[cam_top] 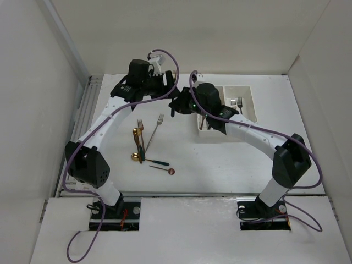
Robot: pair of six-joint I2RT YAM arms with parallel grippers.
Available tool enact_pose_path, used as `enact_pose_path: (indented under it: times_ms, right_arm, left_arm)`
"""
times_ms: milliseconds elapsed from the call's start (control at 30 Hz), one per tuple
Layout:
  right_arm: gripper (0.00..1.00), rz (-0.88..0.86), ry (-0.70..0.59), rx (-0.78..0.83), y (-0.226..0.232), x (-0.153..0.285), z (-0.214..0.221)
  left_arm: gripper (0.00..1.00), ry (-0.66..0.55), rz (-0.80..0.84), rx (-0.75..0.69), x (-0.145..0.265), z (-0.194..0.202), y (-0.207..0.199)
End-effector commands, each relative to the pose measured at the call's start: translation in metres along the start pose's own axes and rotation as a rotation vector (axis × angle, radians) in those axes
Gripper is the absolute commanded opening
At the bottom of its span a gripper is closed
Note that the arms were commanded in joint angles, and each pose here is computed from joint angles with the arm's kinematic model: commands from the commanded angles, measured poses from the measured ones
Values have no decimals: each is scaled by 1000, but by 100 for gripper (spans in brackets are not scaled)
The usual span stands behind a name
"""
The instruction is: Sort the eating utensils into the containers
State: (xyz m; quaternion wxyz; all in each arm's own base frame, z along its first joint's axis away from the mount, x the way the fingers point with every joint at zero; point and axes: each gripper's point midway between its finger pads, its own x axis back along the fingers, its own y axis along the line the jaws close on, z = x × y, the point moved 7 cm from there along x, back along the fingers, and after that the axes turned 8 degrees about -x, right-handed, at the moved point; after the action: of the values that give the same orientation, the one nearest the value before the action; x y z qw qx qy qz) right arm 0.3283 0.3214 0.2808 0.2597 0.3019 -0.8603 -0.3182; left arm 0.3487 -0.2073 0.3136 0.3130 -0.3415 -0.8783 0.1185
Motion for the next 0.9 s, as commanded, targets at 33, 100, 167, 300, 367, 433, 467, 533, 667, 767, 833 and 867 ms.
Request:
enact_pose_path:
  times_ms: [33,100,167,300,367,433,467,533,667,767,833,867]
  right_arm:
    - [0,-30,-91,10,10,15,-29]
    - [0,91,-89,14,-22,22,-38]
    - [0,218,-121,107,-48,36,-56]
    - [0,666,-128,299,-126,79,-92]
    - [0,840,-43,372,-156,95,-97]
    - [0,987,-25,378,-181,109,-112]
    - [0,1069,80,385,-203,109,-101]
    - [0,1180,146,396,-225,111,-100]
    - [4,1287,271,414,-257,94,-84]
    - [11,1307,326,397,-278,83,-72]
    - [20,1332,335,376,-285,77,-67]
    - [22,1351,333,374,-287,77,-67]
  left_arm:
    - [95,-27,60,-45,16,-8,-17]
    - [100,-10,27,-58,13,-5,-10]
    - [100,3,-56,-76,11,-3,0]
    - [100,23,-301,-149,13,5,32]
    - [100,49,-394,-210,15,10,46]
    - [100,112,-493,-250,13,26,65]
    - [100,164,-513,-293,9,35,74]
    - [98,273,-529,-330,2,62,89]
    - [85,483,-522,-410,-5,107,111]
    - [77,615,-508,-418,-9,138,122]
    - [76,657,-503,-419,-11,149,127]
    - [76,677,-491,-412,-13,158,129]
